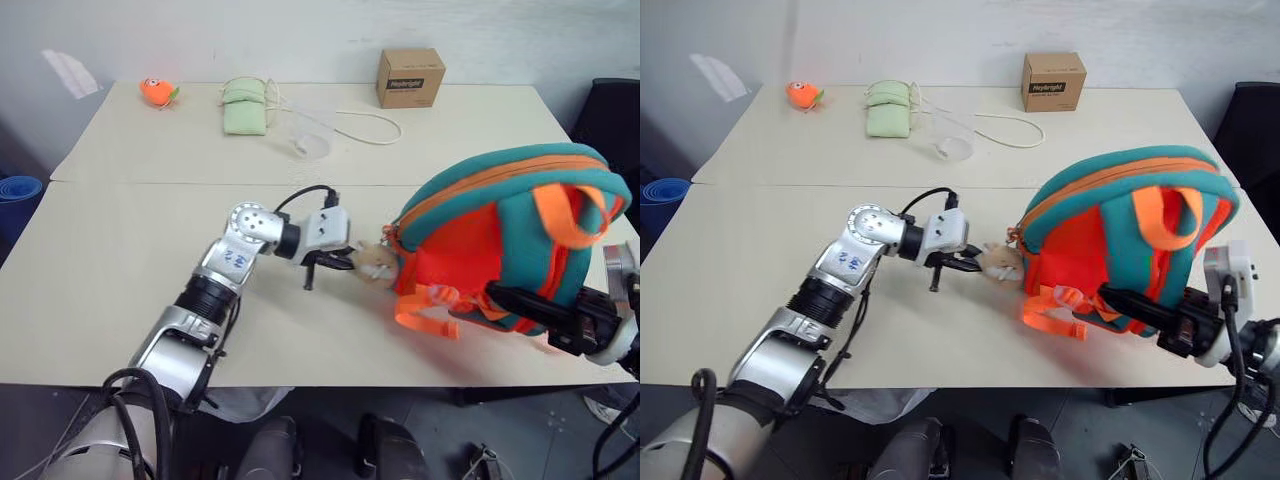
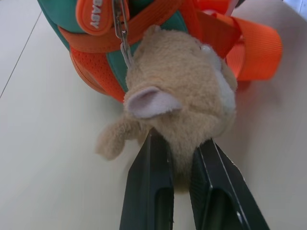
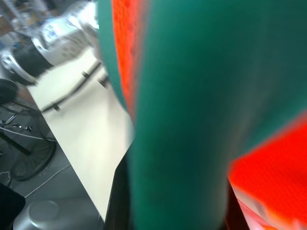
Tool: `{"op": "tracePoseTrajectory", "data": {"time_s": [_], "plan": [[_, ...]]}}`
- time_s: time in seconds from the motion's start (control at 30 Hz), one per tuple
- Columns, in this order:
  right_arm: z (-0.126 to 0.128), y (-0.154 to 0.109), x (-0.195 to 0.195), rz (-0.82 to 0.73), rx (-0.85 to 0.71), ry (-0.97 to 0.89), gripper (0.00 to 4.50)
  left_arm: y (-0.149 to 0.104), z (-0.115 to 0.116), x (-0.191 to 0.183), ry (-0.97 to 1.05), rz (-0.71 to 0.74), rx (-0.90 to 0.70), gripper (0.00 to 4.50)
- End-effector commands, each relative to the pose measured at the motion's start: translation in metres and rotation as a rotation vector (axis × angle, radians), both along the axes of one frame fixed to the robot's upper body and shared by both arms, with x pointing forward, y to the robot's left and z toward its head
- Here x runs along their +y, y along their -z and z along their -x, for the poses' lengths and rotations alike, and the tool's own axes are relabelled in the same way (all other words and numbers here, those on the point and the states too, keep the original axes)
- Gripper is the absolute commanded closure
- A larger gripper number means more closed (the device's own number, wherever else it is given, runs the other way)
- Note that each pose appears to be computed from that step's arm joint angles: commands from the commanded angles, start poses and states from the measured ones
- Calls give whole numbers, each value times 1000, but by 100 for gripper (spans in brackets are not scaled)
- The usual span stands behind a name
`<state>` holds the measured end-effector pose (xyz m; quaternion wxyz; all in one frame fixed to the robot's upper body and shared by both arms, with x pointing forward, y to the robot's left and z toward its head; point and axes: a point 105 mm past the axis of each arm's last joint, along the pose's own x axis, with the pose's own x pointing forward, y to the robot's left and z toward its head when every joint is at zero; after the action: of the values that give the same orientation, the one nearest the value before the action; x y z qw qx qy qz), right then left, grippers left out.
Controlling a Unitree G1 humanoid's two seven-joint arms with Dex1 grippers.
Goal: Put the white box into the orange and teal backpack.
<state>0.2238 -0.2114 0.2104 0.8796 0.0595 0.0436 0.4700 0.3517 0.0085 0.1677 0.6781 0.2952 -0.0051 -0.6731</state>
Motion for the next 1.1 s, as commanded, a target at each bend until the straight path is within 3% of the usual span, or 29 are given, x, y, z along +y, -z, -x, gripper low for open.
{"op": "tracePoseTrajectory", "data": {"time_s": [0.03, 0.37, 0.47, 0.6, 0.73, 0.8, 1.0, 1.07, 1.1], "plan": [[14, -35, 19, 1, -88, -119, 450, -26, -4, 4, 8, 15, -85, 438], [29, -89, 16, -64, -179, -149, 450, -15, -22, 44, -51, -114, -147, 438], [27, -84, 17, -43, -153, -137, 450, -11, -26, 51, -62, -138, -160, 438], [17, -55, 18, 59, -88, -78, 450, -9, -15, 32, -8, -76, -115, 438], [6, -22, 13, 160, -15, -10, 327, -2, 4, 12, 67, -55, -58, 438], [2, -15, 4, 190, -4, 32, 253, 0, 7, 13, 68, -47, -13, 362], [12, -20, -33, 243, 29, 105, 58, -11, 11, 49, 18, -6, 121, 190], [28, -34, -68, 226, 66, 175, 1, -19, 13, 85, -26, 6, 199, 139], [37, -42, -88, 205, 86, 229, 0, -26, 16, 105, -43, 12, 230, 109]]}}
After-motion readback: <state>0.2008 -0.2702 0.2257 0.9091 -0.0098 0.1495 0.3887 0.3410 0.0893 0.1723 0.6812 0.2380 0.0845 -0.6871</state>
